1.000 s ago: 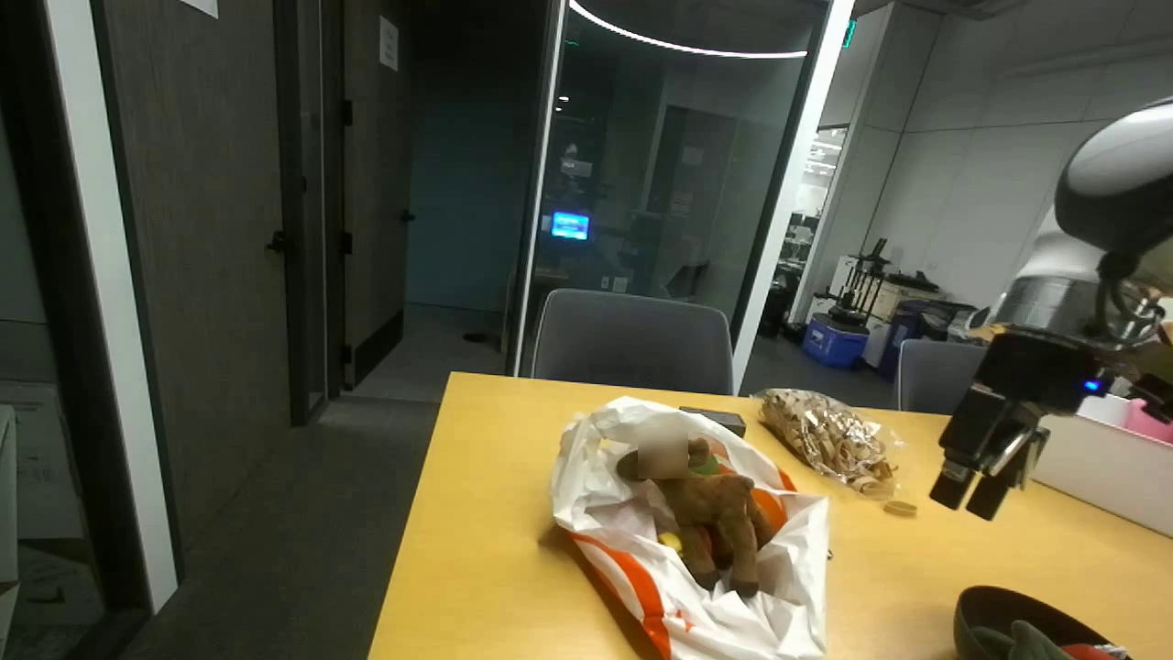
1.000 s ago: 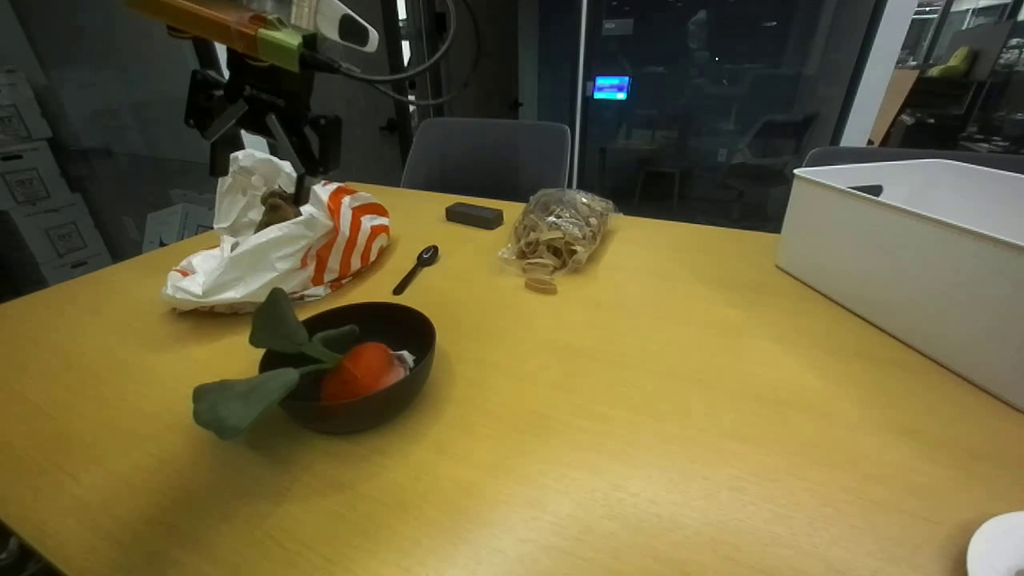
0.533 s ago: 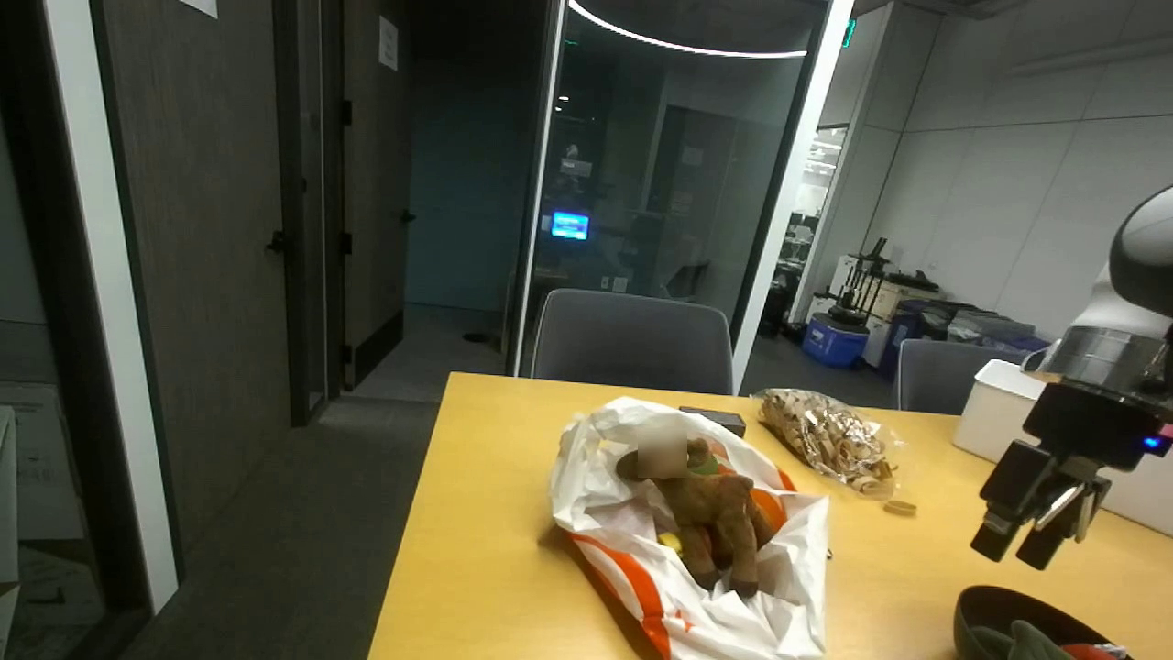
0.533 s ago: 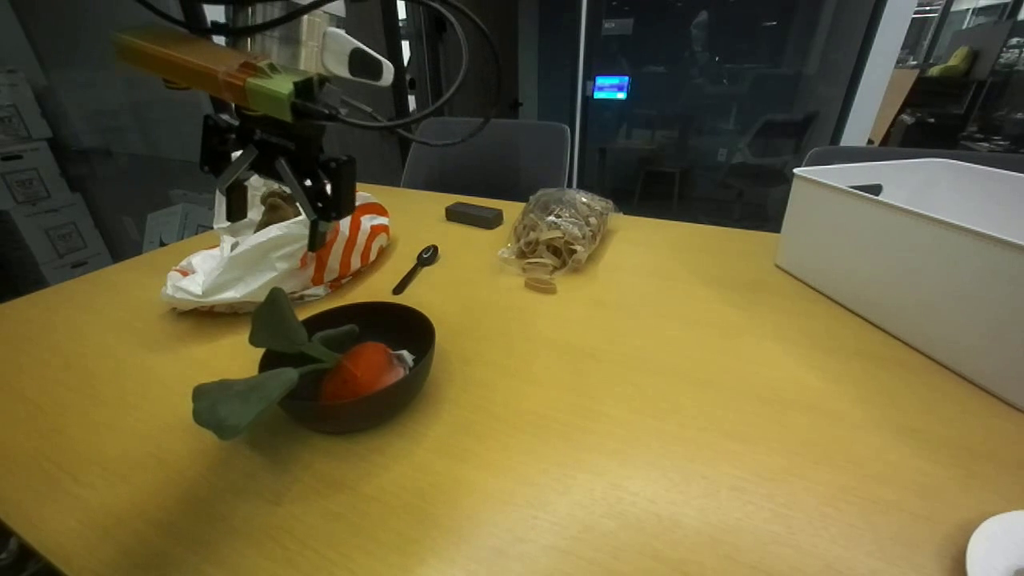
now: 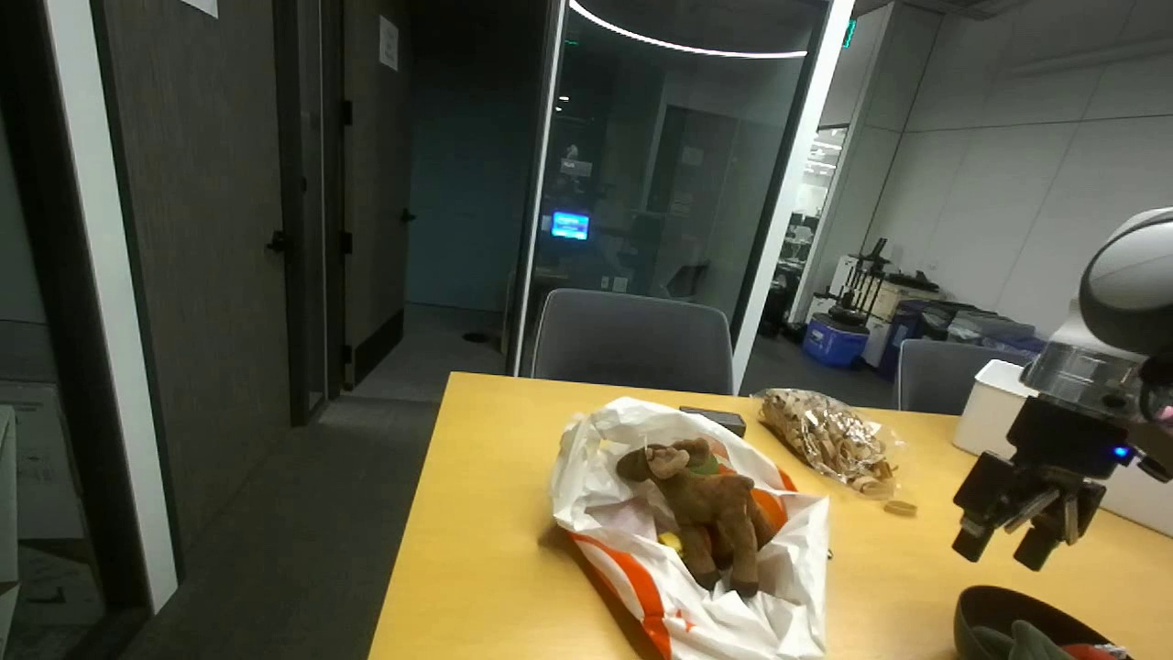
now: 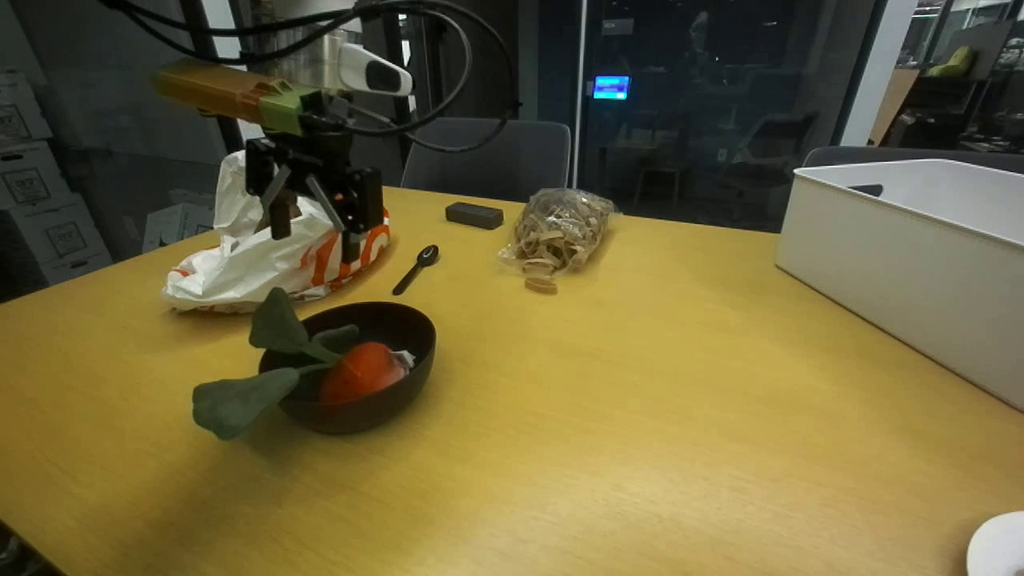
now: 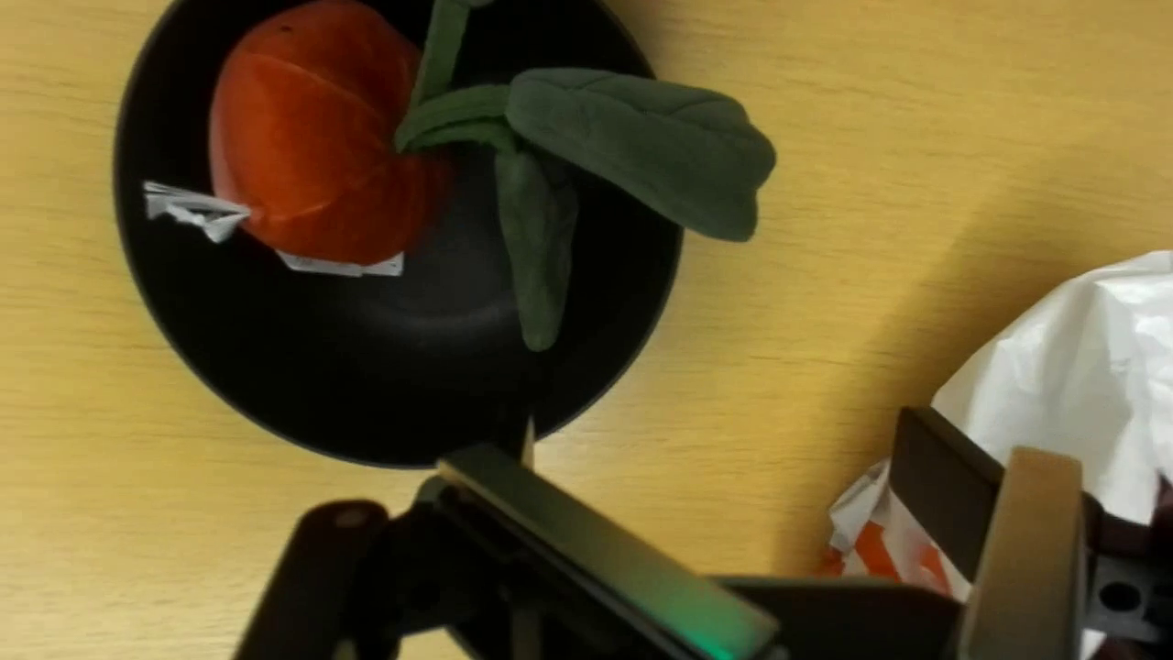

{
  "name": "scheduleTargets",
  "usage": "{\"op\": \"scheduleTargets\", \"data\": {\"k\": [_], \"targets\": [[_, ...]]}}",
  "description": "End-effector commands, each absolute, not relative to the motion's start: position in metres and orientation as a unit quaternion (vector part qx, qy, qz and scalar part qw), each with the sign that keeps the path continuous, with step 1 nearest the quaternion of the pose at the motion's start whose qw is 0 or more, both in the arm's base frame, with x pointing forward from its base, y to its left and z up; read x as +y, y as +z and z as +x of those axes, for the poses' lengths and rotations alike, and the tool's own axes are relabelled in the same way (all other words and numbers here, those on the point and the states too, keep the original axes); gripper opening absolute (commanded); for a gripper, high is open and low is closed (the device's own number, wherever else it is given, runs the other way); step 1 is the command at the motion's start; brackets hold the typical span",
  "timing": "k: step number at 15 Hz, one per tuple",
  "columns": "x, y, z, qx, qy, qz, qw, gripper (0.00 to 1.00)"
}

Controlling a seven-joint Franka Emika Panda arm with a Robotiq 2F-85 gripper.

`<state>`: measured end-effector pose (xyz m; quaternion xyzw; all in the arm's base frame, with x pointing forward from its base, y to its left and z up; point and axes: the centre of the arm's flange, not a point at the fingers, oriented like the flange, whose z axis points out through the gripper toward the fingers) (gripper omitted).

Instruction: Put the contents of the black bowl into the plastic bag

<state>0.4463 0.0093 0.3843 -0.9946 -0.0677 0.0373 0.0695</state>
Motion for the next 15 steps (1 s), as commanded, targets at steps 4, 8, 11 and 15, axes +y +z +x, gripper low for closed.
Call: {"op": "scheduleTargets", "data": {"k": [4,8,11,15], "targets": [[-0.034,0.357,0.437,0.039,0.087,-0.995,0.017,1.0],[-0.039,0.327,0.423,0.056,0.118,-0.991,0.021,1.0],[-0.04,0.308,0.415,0.065,0.131,-0.989,0.019,1.0],[-0.039,0.294,0.412,0.064,0.108,-0.992,-0.008,1.0]]}}
